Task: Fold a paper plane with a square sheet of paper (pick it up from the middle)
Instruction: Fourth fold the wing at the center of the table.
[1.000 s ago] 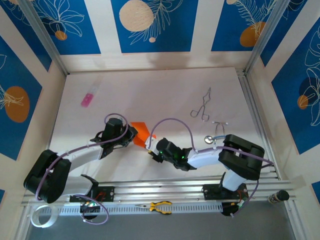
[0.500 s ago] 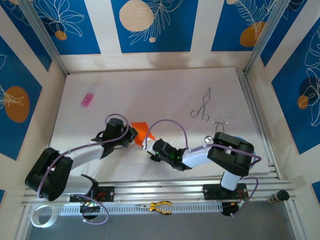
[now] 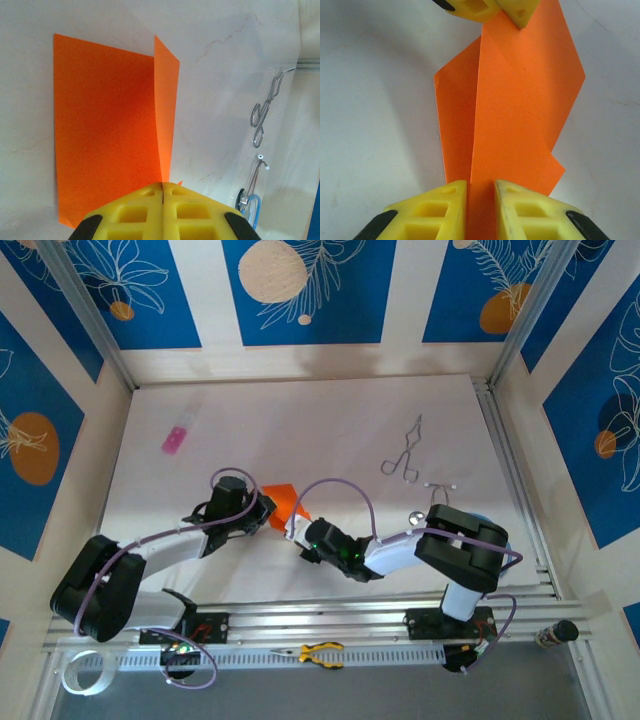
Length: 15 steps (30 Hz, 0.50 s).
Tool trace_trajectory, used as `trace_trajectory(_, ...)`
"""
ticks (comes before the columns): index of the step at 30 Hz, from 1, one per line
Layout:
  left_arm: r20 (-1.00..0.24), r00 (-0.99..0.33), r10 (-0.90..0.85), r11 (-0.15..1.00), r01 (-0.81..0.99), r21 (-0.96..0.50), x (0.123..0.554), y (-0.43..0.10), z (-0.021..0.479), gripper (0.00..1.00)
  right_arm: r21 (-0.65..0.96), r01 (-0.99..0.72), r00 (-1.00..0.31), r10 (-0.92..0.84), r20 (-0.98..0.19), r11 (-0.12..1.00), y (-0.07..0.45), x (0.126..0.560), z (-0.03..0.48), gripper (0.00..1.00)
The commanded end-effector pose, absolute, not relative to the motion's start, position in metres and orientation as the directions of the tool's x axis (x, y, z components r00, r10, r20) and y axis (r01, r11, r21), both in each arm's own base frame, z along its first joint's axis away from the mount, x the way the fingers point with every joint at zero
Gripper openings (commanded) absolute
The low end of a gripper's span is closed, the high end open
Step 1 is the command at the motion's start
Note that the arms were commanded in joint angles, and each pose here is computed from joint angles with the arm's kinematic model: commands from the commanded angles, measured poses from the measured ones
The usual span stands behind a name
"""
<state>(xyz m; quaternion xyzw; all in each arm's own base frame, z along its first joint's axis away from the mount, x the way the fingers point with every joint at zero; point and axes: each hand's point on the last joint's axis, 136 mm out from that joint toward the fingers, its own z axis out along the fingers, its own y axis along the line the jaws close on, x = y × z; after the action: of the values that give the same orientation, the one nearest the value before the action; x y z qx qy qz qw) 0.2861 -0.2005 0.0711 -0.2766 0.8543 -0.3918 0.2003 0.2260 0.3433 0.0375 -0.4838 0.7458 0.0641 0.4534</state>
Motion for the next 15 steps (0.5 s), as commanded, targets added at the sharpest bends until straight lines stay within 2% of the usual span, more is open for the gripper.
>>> trace_trajectory(1, -0.124, -0.778, -0.616, 0.539, -0.302, -0.786, 0.2873, -0.2067, 0.0811, 0.02, -0.336, -0.764, -0.116, -0.63, -0.768, 0.551, 0.3476, 0.2288, 0.0461, 0.21)
trace_trajectory(11, -0.142, -0.776, -0.615, 0.552, -0.295, -0.78, 0.2868, -0.2039, 0.084, 0.07, -0.292, -0.769, -0.146, -0.6, -0.786, 0.568, 0.3433, 0.2283, 0.0486, 0.13)
trace_trajectory(13, -0.144, -0.78, -0.609, 0.558, -0.292, -0.777, 0.2864, -0.2041, 0.0839, 0.1, -0.284, -0.772, -0.149, -0.596, -0.789, 0.569, 0.3425, 0.2276, 0.0489, 0.11)
trace_trajectory(15, -0.152, -0.783, -0.604, 0.567, -0.288, -0.772, 0.2869, -0.2039, 0.0846, 0.19, -0.273, -0.774, -0.153, -0.587, -0.795, 0.571, 0.3422, 0.2273, 0.05, 0.1)
